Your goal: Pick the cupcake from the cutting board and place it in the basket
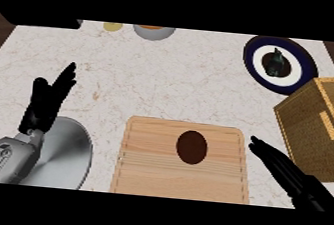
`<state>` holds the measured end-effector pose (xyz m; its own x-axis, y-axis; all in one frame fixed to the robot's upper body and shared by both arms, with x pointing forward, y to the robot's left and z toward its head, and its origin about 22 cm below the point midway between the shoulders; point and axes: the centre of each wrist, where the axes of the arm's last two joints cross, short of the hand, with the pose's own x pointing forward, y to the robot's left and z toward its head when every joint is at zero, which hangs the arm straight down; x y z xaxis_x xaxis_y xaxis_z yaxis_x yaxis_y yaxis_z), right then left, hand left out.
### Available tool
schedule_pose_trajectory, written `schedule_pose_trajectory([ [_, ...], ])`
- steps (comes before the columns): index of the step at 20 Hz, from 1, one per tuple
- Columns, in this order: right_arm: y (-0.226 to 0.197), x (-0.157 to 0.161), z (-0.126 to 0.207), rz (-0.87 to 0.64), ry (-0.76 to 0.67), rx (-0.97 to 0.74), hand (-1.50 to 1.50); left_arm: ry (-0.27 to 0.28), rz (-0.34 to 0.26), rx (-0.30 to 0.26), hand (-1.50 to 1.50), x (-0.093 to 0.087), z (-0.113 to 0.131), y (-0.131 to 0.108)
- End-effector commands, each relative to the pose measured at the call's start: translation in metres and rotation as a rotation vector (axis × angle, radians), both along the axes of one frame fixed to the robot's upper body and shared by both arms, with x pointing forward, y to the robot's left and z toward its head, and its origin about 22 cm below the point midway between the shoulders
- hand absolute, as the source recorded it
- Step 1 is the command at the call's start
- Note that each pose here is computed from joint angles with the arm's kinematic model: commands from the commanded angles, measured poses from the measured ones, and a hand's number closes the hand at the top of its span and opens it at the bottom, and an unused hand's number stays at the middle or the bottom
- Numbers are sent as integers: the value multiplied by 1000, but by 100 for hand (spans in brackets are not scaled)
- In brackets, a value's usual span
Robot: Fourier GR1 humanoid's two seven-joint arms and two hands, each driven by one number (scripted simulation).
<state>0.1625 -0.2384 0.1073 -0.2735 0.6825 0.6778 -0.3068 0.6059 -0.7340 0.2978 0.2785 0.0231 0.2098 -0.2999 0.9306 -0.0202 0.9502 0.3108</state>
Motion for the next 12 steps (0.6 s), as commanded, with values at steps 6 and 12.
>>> schedule_pose_trajectory([
  [6,13,-26,10,-81,-3,0,-150,-2,-25,7,0,-3,-11,-8],
  [12,20,6,-10,-150,-52,5,-150,-15,-29,-9,0,-3,1,4],
])
